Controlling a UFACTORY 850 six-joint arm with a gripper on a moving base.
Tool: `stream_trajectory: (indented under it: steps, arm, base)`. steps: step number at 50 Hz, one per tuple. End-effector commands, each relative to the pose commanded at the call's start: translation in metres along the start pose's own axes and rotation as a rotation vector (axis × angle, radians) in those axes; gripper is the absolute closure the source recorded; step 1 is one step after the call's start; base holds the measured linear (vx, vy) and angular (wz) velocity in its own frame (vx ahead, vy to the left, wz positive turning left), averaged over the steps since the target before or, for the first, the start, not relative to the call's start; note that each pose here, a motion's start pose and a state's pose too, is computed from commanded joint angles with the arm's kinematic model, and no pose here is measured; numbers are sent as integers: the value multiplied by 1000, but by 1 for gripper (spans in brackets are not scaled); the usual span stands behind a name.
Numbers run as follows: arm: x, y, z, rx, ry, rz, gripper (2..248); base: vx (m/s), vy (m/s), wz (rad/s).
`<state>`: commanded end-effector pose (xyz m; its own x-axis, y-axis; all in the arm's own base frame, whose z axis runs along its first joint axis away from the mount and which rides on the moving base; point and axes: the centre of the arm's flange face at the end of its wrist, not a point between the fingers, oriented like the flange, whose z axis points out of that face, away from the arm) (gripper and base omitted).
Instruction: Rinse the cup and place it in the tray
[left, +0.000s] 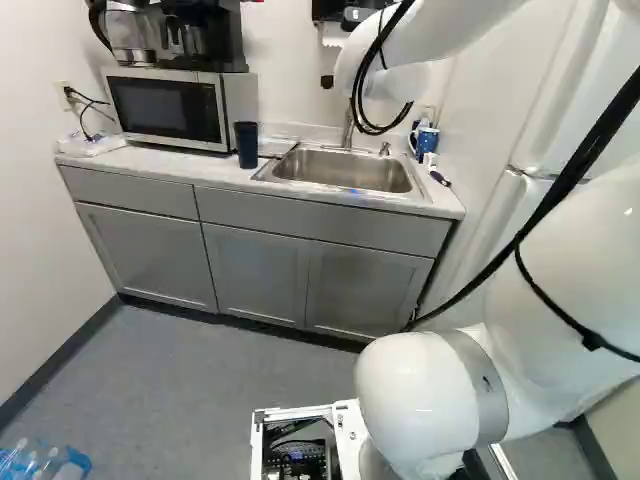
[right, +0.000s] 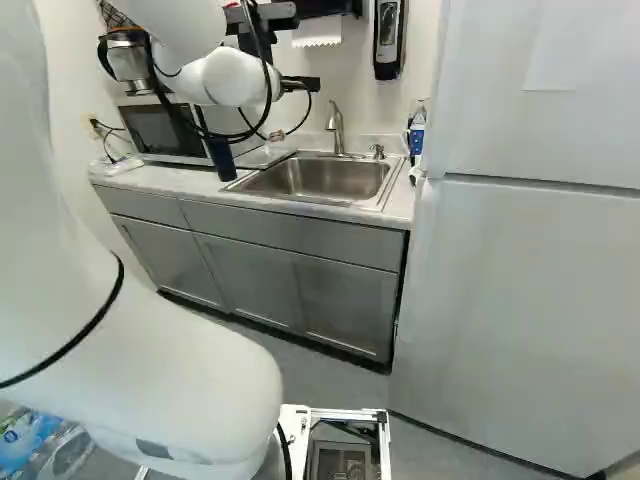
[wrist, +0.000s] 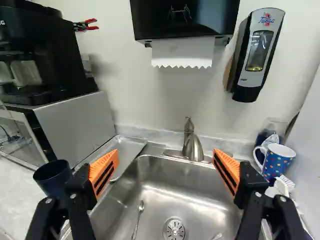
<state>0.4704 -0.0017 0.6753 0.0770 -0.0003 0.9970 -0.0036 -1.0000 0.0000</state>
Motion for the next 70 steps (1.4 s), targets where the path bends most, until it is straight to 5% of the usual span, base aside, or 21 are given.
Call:
stream_trajectory:
  steps: [70]
  arm:
    - [0,0,0,0,0,0,3]
  base:
    - [97,2,9]
